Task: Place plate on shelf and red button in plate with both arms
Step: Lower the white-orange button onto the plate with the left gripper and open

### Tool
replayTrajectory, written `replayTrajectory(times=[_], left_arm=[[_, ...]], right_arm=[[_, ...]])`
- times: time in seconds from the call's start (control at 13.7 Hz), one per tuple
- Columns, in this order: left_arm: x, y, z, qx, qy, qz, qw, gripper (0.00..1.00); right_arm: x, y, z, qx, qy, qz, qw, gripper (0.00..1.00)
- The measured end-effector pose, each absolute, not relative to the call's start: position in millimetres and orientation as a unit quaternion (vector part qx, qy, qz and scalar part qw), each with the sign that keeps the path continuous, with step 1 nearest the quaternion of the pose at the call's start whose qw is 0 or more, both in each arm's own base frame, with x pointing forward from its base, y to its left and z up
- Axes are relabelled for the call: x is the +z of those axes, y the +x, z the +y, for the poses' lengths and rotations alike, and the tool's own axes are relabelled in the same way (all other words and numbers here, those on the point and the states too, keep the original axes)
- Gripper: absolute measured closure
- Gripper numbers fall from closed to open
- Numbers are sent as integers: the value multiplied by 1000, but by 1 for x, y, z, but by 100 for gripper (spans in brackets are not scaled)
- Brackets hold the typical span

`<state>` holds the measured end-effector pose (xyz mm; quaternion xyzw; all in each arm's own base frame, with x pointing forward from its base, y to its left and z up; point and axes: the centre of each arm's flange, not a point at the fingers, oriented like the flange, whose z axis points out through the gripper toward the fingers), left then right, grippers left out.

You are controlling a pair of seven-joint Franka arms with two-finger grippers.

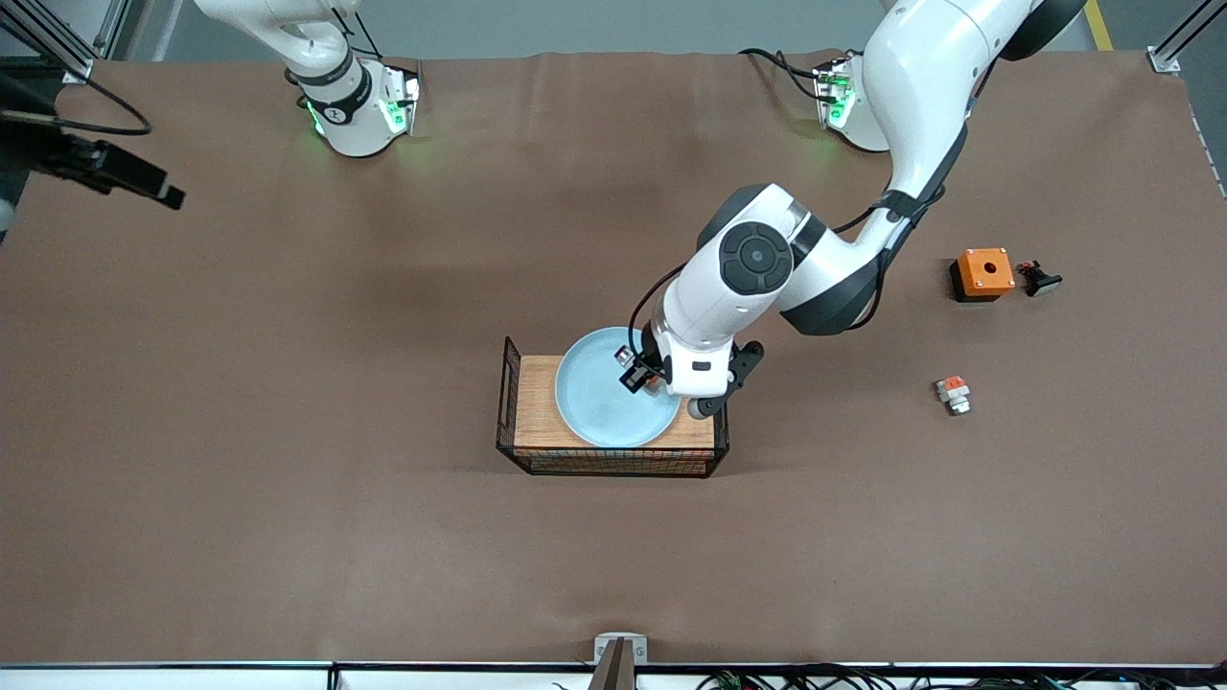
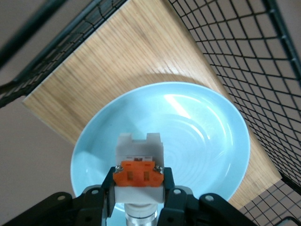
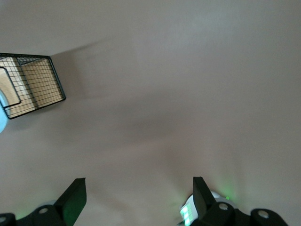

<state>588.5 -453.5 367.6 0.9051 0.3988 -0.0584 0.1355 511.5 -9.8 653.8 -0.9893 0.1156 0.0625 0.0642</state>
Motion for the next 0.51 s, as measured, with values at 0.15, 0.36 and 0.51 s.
replayTrajectory(times=[0.15, 0.36, 0.51], left_arm=[[362, 590, -454, -47, 907, 399, 127, 41], [366, 593, -457, -18, 910, 396, 119, 11], [387, 600, -443, -6, 917, 384, 107, 0]], right_arm=[[652, 515, -18, 46, -992, 101, 51, 0], [655, 520, -12, 25, -995, 91, 30, 0], [659, 520, -10, 21, -995, 89, 29, 0]])
